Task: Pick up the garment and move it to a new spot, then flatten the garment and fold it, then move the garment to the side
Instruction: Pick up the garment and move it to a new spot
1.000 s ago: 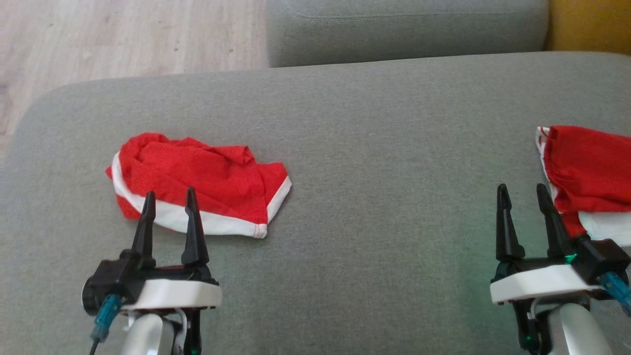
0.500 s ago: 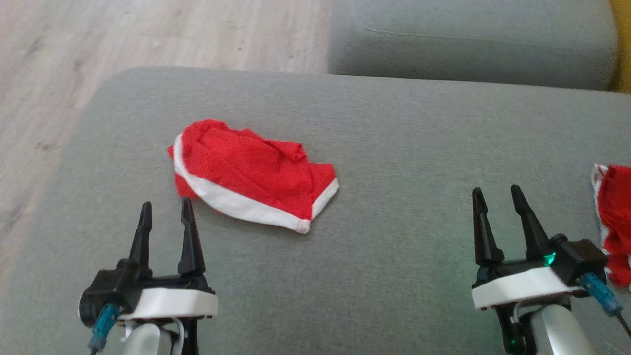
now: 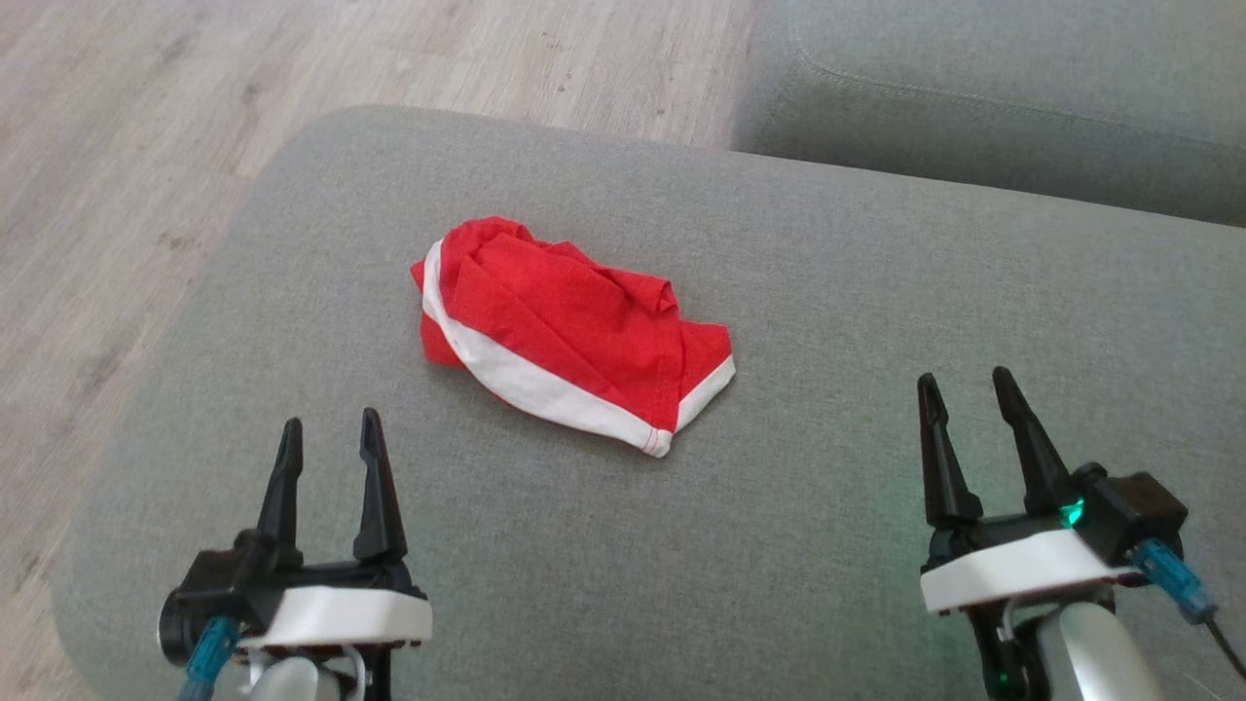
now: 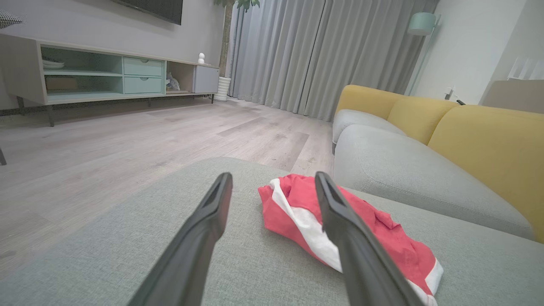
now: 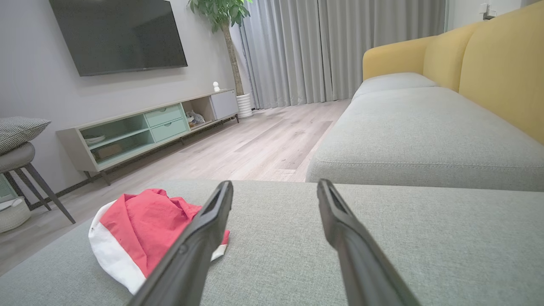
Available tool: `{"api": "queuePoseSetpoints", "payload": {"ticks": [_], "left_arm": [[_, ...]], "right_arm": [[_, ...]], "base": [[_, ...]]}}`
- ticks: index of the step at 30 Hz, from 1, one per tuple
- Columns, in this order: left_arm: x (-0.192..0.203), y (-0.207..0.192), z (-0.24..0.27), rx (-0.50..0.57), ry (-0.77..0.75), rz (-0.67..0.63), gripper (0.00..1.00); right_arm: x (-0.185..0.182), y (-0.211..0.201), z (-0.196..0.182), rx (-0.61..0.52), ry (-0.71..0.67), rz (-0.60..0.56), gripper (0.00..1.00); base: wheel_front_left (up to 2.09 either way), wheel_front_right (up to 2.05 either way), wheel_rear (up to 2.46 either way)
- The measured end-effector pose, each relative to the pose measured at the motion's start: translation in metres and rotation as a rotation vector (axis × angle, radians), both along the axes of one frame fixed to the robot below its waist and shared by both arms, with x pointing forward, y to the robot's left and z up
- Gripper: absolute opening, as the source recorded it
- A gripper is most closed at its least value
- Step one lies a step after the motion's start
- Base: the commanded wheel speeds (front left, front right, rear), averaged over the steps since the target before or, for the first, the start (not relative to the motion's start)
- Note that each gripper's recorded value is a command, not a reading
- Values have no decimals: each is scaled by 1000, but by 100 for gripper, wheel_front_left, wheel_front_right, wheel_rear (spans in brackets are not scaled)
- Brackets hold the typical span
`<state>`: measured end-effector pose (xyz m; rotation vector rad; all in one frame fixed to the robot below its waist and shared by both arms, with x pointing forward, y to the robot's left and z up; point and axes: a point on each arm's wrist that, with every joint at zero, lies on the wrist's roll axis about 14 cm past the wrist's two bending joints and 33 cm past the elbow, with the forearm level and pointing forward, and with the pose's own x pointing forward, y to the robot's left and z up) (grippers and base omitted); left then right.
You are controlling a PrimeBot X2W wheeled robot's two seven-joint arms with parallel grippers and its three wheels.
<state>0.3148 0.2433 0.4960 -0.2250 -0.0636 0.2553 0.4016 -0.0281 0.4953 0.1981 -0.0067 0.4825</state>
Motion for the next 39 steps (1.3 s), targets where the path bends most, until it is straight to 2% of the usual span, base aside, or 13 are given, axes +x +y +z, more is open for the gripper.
{"api": "queuePoseSetpoints", "payload": {"ticks": [6, 8, 13, 18, 21, 25, 28, 36, 37, 38, 39], "left_arm": [[2, 1, -4, 1, 15, 1, 100], [9, -6, -8, -12, 24, -34, 100], [49, -28, -9, 84, 53, -185, 100], [94, -49, -26, 186, 206, -362, 100], [109, -65, -52, 221, 354, -462, 100], [100, -106, -96, 232, 573, -663, 100], [87, -117, -121, 217, 703, -747, 100], [87, -130, -130, 210, 786, -863, 98], [86, -132, -130, 206, 788, -871, 36], [86, -133, -129, 199, 787, -875, 0], [86, -133, -128, 189, 786, -875, 0]], "right_arm": [[2, 1, -5, 2, 12, 3, 100], [4, -2, -10, -1, 23, -5, 100], [14, -16, -21, -17, 40, -48, 100], [27, -25, -31, -26, 56, -78, 100], [34, -31, -35, -26, 60, -96, 100], [40, -43, -42, -32, 74, -131, 100], [41, -54, -49, -38, 89, -160, 100], [41, -72, -56, -48, 108, -207, 100], [40, -73, -55, -48, 107, -210, 100], [40, -74, -55, -49, 106, -213, 100], [40, -75, -54, -49, 103, -215, 100]], "base": [[0, 0, 0], [0, 0, 0], [0, 0, 0], [0, 0, 0], [0, 0, 0], [0, 0, 0], [0, 0, 0], [0, 0, 0], [0, 0, 0], [0, 0, 0], [0, 0, 0]]}}
